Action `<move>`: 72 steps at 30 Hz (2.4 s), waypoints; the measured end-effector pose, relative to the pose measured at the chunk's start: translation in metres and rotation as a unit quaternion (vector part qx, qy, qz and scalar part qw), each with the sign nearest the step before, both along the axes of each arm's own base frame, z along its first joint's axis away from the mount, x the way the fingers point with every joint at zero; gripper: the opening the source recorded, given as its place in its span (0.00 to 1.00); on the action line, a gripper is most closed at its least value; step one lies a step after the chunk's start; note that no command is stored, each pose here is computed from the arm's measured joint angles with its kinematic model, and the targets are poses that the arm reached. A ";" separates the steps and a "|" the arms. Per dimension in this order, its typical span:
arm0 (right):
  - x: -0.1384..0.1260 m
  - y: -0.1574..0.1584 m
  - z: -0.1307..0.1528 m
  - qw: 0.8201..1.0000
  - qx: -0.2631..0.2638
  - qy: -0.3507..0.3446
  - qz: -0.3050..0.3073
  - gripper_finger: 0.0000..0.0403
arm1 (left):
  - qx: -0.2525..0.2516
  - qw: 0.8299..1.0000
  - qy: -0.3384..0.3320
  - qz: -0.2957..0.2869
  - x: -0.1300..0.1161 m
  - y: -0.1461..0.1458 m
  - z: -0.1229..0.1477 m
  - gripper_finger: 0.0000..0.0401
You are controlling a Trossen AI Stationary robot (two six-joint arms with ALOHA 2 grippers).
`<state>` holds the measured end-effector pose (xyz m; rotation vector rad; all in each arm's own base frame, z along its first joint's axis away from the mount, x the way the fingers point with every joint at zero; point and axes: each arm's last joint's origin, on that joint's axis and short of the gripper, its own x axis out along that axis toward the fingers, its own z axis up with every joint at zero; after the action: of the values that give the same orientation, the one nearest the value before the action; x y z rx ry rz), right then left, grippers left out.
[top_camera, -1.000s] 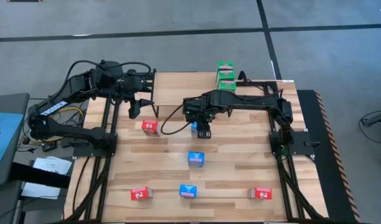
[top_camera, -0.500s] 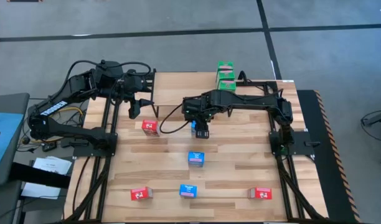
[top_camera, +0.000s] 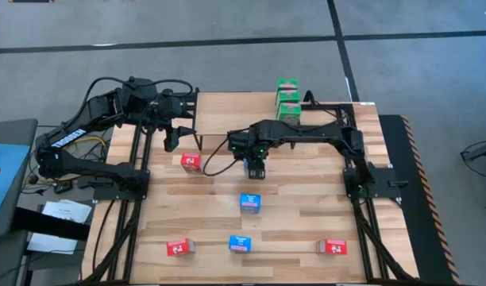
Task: Stack cereal on shelf
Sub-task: Put the top blue cereal box on the shelf
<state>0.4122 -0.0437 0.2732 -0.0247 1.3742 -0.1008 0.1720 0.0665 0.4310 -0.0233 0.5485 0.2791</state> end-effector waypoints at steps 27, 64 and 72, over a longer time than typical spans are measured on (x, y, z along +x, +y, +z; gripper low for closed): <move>0.000 -0.004 -0.013 0.999 -0.025 0.040 -0.025 0.62 | 0.001 1.000 0.006 -0.002 0.000 0.000 -0.001 0.60; 0.007 -0.007 -0.025 0.998 0.018 0.039 -0.036 0.50 | 0.004 1.000 0.008 -0.004 -0.001 0.000 -0.001 0.60; 0.008 -0.008 -0.008 0.999 0.017 0.026 -0.036 0.51 | 0.001 1.000 0.007 -0.002 -0.001 0.000 -0.001 0.60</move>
<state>0.4205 -0.0513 0.2649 0.0501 1.4290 -0.1377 0.1714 0.0663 0.4300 -0.0183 0.5619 0.2765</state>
